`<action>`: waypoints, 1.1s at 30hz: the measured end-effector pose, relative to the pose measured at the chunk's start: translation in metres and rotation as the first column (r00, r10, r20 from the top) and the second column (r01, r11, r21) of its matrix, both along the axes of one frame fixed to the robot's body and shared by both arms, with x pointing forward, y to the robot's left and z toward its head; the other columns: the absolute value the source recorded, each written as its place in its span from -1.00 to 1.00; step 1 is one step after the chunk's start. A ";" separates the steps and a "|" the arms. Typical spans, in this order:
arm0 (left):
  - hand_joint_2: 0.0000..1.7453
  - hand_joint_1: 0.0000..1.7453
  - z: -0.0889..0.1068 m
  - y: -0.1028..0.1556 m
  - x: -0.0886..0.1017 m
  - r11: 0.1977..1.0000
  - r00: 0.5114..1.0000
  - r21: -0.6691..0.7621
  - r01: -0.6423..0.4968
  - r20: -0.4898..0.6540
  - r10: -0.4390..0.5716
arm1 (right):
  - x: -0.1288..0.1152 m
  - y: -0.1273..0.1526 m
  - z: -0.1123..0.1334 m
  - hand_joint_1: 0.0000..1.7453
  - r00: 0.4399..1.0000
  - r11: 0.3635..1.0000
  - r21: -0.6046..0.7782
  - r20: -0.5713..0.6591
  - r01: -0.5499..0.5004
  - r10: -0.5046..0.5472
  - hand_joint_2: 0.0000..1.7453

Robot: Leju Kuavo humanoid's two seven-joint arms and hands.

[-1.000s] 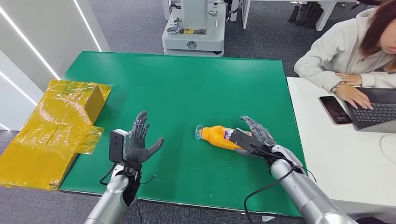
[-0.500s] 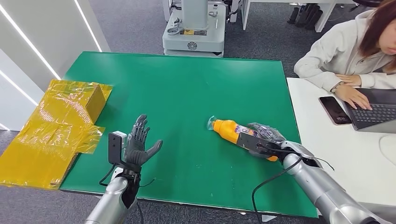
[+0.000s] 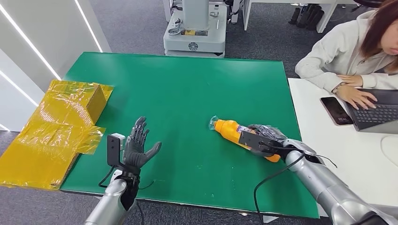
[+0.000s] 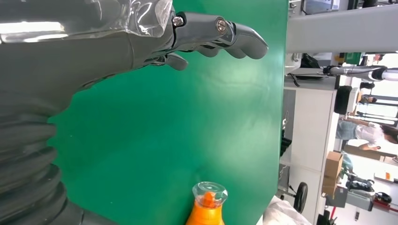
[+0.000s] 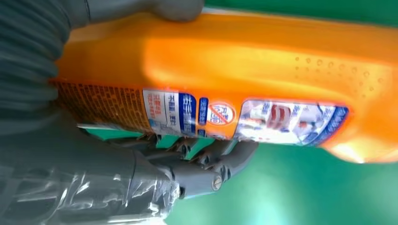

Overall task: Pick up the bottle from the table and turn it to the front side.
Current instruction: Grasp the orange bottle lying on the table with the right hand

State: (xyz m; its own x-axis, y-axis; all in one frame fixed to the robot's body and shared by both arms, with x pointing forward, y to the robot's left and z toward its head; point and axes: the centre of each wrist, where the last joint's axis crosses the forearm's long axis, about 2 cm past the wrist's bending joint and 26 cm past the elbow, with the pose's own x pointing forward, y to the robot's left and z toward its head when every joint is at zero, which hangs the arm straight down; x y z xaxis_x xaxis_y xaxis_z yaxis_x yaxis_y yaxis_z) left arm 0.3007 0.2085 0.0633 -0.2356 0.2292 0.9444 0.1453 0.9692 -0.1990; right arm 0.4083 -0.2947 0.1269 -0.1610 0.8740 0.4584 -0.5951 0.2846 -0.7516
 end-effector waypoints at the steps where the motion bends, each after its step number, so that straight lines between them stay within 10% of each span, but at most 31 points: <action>1: 1.00 -1.00 -0.001 0.000 -0.001 1.000 1.000 0.000 -0.001 -0.002 0.001 | -0.001 0.000 -0.001 1.00 1.000 0.999 0.047 0.000 0.001 -0.001 1.00; 7: 1.00 -1.00 -0.007 0.003 -0.007 1.000 1.000 0.009 -0.011 -0.012 0.011 | -0.013 0.001 -0.016 1.00 1.000 0.932 0.362 -0.007 0.026 -0.025 1.00; 12: 1.00 -1.00 -0.009 0.008 -0.010 0.999 1.000 0.047 -0.021 -0.009 0.022 | -0.052 0.030 -0.049 1.00 0.993 0.714 0.696 0.018 0.069 -0.114 1.00; 19: 1.00 -1.00 0.009 0.007 0.008 0.995 0.998 0.075 0.062 -0.019 -0.061 | -0.096 0.073 -0.062 1.00 0.975 0.575 0.812 0.032 0.103 -0.219 1.00; 33: 1.00 -1.00 0.082 -0.024 0.078 0.914 0.924 0.138 0.380 -0.007 -0.383 | -0.095 0.109 -0.046 1.00 0.968 0.628 0.778 0.172 -0.022 -0.180 1.00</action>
